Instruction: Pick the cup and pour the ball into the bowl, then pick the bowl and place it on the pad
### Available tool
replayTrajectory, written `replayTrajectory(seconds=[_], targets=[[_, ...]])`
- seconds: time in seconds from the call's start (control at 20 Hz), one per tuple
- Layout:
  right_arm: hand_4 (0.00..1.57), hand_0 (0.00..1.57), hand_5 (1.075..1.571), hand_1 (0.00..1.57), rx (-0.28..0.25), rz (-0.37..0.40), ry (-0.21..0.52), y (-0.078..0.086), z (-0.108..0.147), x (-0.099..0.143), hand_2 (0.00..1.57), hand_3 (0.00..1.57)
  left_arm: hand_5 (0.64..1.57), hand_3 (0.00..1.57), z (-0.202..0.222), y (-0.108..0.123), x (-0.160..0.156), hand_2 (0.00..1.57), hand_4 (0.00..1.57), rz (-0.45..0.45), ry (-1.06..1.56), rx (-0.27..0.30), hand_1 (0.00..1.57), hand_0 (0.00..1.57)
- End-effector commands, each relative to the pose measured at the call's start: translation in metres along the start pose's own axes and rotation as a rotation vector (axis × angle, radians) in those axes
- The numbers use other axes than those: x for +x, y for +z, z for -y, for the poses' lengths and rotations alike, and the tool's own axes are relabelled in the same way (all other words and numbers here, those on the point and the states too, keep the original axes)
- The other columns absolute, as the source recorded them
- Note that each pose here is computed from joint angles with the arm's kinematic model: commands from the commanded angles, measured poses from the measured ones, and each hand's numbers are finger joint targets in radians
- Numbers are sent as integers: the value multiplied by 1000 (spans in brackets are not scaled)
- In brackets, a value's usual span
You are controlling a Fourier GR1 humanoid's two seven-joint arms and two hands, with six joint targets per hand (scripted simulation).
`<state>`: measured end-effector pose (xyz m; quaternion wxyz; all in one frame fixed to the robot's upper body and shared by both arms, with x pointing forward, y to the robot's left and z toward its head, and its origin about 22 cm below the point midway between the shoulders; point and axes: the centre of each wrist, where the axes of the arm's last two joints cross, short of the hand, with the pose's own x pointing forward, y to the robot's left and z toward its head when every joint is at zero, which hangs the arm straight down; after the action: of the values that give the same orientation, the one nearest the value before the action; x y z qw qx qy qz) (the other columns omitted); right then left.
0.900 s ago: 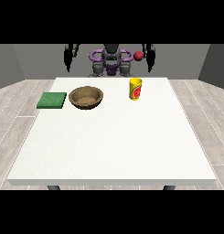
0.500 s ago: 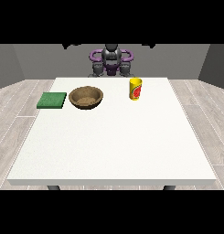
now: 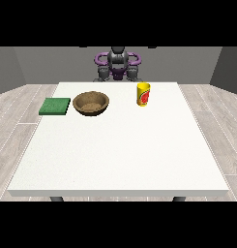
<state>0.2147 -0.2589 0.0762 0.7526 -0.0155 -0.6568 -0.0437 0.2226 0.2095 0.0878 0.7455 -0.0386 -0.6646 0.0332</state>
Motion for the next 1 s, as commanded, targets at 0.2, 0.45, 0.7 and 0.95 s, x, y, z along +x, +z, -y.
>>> replayTrajectory(seconds=[0.2, 0.45, 0.7, 0.95], targets=[[721, 0, 1546, 0, 32, 269, -27, -16, -20, 29, 0, 0, 1550, 0, 10, -26, -4, 0, 593, 265, -57, 11, 0, 0], [702, 0, 1545, 0, 70, 346, -39, -25, -4, 13, 0, 0, 1520, 0, -2, -34, -34, 0, 570, 391, -122, 23, 0, 0], [685, 0, 1548, 0, 46, 395, -53, -39, 1, 21, 0, 0, 1483, 0, -26, -56, -61, 0, 481, 395, -134, 13, 0, 0], [676, 0, 1559, 0, 55, 369, -22, -48, 30, 12, 0, 0, 1472, 0, -42, -74, -89, 0, 187, 333, -162, 2, 0, 0]])
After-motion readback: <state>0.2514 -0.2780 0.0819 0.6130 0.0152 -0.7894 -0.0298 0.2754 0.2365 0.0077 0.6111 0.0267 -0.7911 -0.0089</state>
